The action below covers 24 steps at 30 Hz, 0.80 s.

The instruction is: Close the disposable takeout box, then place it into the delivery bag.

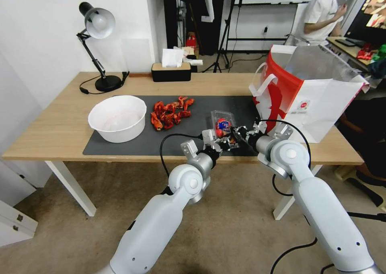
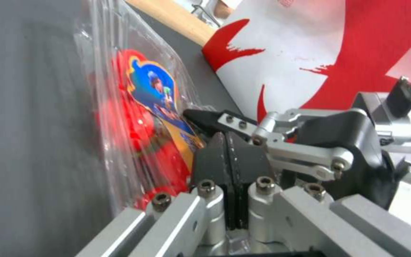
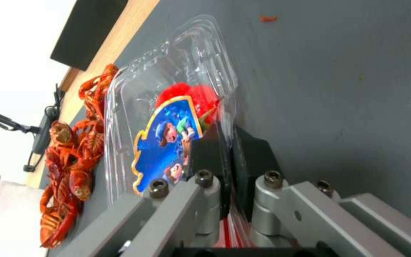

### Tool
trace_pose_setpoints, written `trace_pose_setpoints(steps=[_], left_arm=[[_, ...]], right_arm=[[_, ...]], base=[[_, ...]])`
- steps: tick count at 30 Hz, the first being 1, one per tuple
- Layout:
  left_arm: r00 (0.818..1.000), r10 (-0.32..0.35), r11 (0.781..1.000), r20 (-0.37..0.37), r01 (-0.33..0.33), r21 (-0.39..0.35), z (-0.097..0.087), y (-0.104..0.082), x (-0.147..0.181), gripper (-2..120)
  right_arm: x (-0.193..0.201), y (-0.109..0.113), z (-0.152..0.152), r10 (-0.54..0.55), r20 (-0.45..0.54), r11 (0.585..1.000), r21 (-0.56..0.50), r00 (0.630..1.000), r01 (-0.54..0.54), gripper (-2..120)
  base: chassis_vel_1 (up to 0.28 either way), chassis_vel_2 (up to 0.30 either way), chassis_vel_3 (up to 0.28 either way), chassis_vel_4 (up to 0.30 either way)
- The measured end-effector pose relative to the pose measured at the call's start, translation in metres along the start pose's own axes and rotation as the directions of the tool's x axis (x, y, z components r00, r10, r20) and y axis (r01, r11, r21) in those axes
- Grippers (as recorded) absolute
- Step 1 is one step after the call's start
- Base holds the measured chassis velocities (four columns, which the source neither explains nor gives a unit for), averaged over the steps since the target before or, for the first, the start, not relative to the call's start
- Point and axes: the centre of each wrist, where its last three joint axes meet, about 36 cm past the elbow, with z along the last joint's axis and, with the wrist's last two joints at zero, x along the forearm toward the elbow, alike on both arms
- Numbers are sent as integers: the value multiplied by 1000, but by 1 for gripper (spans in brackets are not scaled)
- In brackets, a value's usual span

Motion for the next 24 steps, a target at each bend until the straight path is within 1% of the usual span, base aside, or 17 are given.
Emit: trace_pose_setpoints(steps=[2, 4, 5, 6, 9, 10, 12, 13, 15, 16, 17, 18, 19, 20, 22, 23, 24], left_arm=[[1000, -3, 1000, 11, 3, -12, -2, 1, 1, 0], [1000, -3, 1000, 20, 4, -19, -3, 1, 2, 3], [999, -5, 1000, 33, 6, -30, -3, 1, 3, 7], [999, -5, 1000, 33, 6, -30, -3, 1, 3, 7], [998, -1, 998, 64, 5, -64, -8, 4, 8, 23], [998, -1, 998, 64, 5, -64, -8, 4, 8, 23], [997, -1, 997, 78, 7, -73, -13, 4, 13, 32], [997, -1, 997, 78, 7, -73, -13, 4, 13, 32], [995, -5, 995, 101, 15, -96, -20, 7, 22, 41], [993, -10, 993, 116, 23, -116, -24, 9, 29, 49], [993, -10, 993, 116, 23, -116, -24, 9, 29, 49], [993, -12, 992, 121, 27, -123, -25, 10, 31, 52], [990, -21, 987, 136, 42, -154, -28, 13, 39, 58], [990, -21, 987, 136, 42, -154, -28, 13, 39, 58], [986, -35, 976, 163, 69, -206, -30, 19, 56, 69], [986, -35, 976, 163, 69, -206, -30, 19, 56, 69], [983, -46, 967, 178, 89, -240, -31, 24, 64, 75]], right_arm=[[0, 0, 0, -1, 0, 1000, 0, 1000, 1, 0], [0, 1, 0, -1, 0, 1000, -1, 1000, 1, 0], [0, 1, 0, -2, 0, 1000, -1, 1000, 2, 0], [0, 1, 0, -2, 0, 1000, -1, 1000, 2, 0], [-1, 2, 1, -4, 1, 1000, -2, 1000, 4, 0], [-1, 2, 1, -4, 1, 1000, -2, 1000, 4, 0], [-1, 2, 1, -3, 1, 1000, -2, 1000, 3, 0], [-1, 2, 1, -3, 1, 1000, -2, 1000, 3, 0], [-1, 2, 1, -2, 2, 1000, -1, 1000, 2, 0], [0, 2, 1, -2, 2, 1000, -1, 1000, 2, 0], [0, 2, 1, -2, 2, 1000, -1, 1000, 2, 0], [-1, 2, 1, -2, 2, 1000, -1, 1000, 2, 0], [-1, 3, 1, -3, 3, 1000, -2, 1000, 3, 0], [-1, 3, 1, -3, 3, 1000, -2, 1000, 3, 0], [-1, 3, 2, -4, 3, 1000, -3, 1000, 4, 0], [-1, 3, 2, -4, 3, 1000, -3, 1000, 4, 0], [-1, 3, 2, -4, 3, 1000, -4, 1000, 4, 0]], base=[[0, 0, 0, 0], [0, 0, 0, 0], [0, 0, 0, 0], [0, 0, 0, 0], [0, 0, 0, 0], [0, 0, 0, 0], [0, 0, 0, 0], [0, 0, 0, 0], [0, 0, 0, 0], [0, 0, 0, 0], [0, 0, 0, 0], [0, 0, 0, 0], [0, 0, 0, 0], [0, 0, 0, 0], [0, 0, 0, 0], [0, 0, 0, 0], [0, 0, 0, 0]])
